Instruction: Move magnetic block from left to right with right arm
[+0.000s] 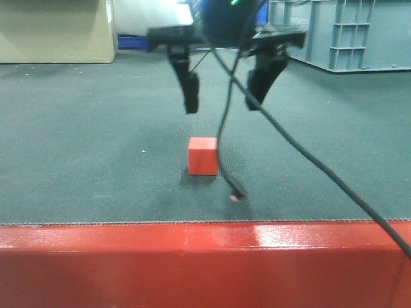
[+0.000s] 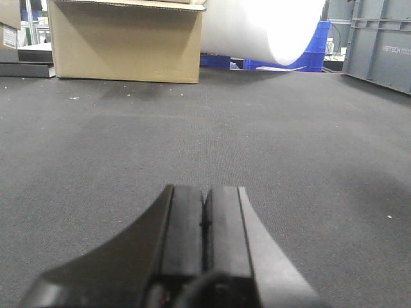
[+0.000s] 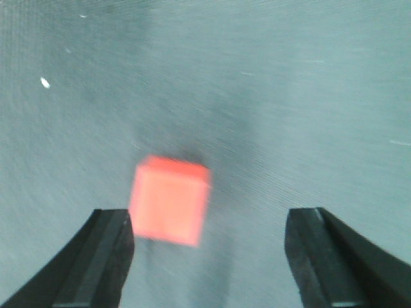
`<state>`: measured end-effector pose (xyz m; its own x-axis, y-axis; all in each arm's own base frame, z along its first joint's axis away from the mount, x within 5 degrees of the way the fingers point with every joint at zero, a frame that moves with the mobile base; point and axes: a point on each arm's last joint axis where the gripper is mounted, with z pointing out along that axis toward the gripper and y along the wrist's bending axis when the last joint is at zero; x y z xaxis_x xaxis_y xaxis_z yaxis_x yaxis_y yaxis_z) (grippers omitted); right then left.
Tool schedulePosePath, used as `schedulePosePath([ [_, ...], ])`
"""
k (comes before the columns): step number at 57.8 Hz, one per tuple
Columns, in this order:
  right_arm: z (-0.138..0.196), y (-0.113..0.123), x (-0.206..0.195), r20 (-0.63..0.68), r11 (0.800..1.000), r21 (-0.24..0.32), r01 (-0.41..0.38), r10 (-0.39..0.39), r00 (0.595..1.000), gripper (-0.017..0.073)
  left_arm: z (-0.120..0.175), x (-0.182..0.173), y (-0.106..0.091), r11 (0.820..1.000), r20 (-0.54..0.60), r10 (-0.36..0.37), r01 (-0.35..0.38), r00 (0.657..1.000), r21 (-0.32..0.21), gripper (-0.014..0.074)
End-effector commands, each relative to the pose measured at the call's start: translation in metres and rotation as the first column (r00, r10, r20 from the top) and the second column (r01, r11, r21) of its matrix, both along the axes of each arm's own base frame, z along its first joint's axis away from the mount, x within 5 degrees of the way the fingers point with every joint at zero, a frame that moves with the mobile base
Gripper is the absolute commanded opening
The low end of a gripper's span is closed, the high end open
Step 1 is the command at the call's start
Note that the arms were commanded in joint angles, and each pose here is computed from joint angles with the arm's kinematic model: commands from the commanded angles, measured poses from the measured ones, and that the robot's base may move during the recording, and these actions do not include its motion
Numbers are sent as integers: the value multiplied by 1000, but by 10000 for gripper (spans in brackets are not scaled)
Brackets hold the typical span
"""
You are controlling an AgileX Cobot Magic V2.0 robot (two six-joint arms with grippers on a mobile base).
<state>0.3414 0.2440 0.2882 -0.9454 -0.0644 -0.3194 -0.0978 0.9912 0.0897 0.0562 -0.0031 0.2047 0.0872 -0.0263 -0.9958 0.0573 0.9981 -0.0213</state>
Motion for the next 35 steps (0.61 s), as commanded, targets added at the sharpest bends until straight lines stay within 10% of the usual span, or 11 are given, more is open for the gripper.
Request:
schedulePosePath([
  [1,43,-14,-16,148,997,51,-50,42,988,557,5,-1,0,1000,85,0,2,996,-18,-117],
  [21,49,-65,-65,328,984,88,-155,118,937,65,5,-1,0,1000,85,0,2,996,-18,-117],
  [35,32,-120,-97,461,977,100,-188,122,879,57,5,-1,0,1000,85,0,2,996,-18,-117],
])
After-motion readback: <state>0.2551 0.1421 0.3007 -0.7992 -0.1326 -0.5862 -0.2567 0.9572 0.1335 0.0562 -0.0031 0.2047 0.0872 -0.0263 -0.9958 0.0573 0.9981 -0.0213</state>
